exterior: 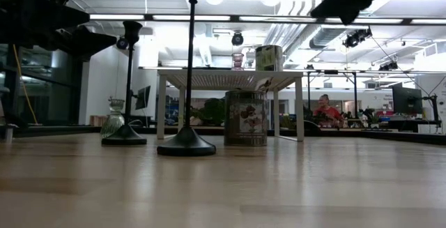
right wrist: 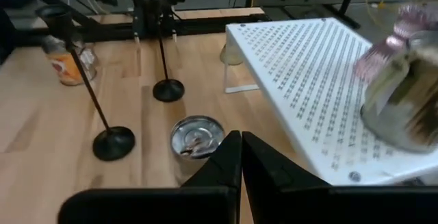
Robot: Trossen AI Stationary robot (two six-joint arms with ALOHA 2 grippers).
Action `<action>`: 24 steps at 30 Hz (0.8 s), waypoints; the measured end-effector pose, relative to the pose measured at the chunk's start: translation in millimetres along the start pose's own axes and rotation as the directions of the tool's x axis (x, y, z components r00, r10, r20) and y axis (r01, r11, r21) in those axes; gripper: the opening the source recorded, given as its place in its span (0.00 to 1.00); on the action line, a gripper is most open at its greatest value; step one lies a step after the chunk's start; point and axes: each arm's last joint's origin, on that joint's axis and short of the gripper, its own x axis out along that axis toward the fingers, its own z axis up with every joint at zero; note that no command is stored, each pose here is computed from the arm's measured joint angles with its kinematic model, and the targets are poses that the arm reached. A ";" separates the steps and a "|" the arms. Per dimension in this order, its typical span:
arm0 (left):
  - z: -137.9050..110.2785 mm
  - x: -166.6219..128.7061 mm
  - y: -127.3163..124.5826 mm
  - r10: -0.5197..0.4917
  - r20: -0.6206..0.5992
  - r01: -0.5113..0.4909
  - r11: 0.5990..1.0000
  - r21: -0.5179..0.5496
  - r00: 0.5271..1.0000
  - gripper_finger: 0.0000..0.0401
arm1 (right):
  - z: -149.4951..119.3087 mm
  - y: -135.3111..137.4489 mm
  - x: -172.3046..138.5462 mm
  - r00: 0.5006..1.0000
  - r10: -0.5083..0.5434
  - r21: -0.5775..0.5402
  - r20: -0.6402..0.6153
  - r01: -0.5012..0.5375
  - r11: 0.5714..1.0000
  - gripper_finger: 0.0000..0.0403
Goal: Pick & Place candle stick holders
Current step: Put the brown scented candle on the shelf aligned with the other scented candle
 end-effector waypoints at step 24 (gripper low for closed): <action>0.0 0.0 0.0 0.000 0.000 0.000 1.000 0.000 1.000 0.93 | -28.2 9.4 34.6 0.990 0.042 0.047 -0.134 -0.036 0.998 0.14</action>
